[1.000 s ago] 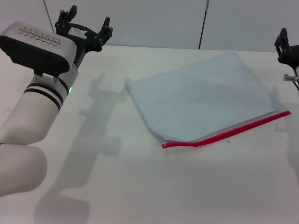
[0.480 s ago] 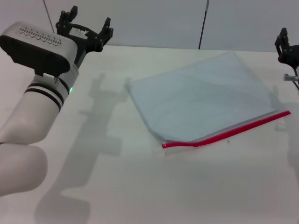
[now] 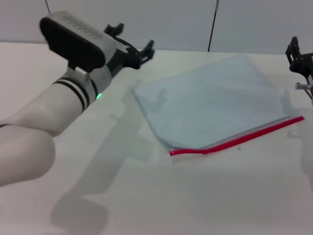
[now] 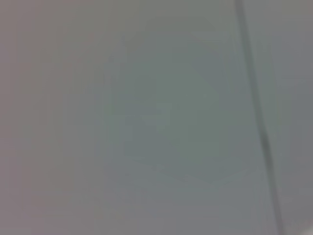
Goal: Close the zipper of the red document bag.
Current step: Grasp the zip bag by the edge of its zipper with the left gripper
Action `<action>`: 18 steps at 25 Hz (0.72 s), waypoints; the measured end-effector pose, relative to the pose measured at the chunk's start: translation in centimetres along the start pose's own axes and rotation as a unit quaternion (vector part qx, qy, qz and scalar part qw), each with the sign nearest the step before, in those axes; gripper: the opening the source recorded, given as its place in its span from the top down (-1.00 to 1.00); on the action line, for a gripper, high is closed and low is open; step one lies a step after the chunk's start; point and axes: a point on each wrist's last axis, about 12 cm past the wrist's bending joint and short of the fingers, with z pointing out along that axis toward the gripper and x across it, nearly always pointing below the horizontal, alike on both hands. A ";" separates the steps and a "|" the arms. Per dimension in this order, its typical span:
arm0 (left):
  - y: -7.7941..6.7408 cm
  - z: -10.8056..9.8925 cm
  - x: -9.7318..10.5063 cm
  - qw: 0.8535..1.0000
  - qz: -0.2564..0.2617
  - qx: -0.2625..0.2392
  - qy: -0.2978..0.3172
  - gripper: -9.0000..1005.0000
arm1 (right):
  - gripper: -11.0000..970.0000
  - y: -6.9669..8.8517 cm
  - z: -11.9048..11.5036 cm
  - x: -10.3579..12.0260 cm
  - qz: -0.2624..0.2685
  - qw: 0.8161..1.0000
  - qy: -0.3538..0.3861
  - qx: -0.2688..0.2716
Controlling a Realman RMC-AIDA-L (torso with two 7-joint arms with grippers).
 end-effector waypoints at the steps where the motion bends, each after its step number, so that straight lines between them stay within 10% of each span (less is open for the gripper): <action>1: -0.2 0.0 -0.3 1.000 0.006 0.011 0.006 -0.75 | -0.39 0.0 0.0 0.0 0.000 1.000 0.000 0.000; 18: -1.9 -1.8 -4.6 0.971 0.121 0.176 0.104 -0.75 | -0.39 0.0 0.0 0.0 0.002 1.000 -0.002 0.002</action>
